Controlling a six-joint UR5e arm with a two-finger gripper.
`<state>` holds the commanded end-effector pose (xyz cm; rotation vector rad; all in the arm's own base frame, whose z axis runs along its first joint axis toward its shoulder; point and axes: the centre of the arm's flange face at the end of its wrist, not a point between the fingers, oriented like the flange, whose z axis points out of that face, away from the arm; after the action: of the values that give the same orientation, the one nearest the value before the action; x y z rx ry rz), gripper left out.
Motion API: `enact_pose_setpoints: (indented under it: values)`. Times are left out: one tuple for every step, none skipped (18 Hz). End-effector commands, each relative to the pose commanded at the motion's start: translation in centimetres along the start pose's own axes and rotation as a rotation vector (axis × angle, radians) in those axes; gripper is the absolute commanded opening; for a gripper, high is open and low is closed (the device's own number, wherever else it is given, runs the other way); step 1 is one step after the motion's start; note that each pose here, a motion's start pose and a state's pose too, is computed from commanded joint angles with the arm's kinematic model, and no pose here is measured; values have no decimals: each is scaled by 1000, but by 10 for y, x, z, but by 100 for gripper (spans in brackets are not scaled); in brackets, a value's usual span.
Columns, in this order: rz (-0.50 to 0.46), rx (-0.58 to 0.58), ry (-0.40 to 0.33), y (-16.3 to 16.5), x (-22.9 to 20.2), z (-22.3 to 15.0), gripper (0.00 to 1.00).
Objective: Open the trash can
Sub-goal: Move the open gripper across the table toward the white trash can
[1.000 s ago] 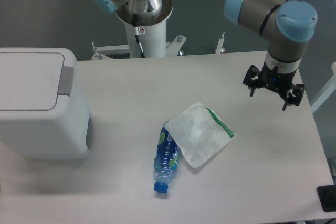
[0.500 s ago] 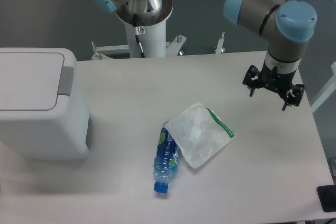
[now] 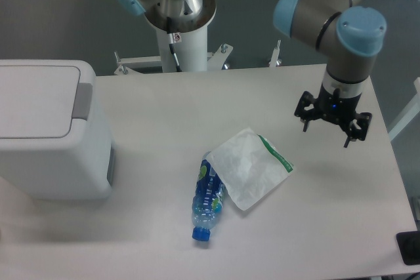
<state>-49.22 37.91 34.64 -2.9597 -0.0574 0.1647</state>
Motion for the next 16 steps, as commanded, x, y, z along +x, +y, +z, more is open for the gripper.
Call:
enact_pose_setpoints:
  values:
    - [-59,0,4,-3,10,-1,100]
    - [-116,0,7,-9,18,0,100]
    - [-139,7,4,-21,27,-3,100]
    - [-159,14,-4,-29,31,-9,100]
    - [-186,24,-13,-38,39,-18,100]
    - [-214,38,-17,-47,49,-27,100]
    - [-218,47,-15,-60,61,-31,100]
    - [-205,55,-13,-75,76,-36,100]
    - [-198,71,-10,-90,89,-42,100]
    - [-212,93,1,-100,100,-47,100]
    - [-227,114,22,-109,110,-50,100]
    - [-238,133,33,-115,120,-56,100]
    - [-244,154,43,-121,130,-64,100]
    - [-244,164,65,-127,141,-66,100]
    - [-240,170,87,-130,148,-70,100]
    - [-235,188,101,-130,155,-82,100]
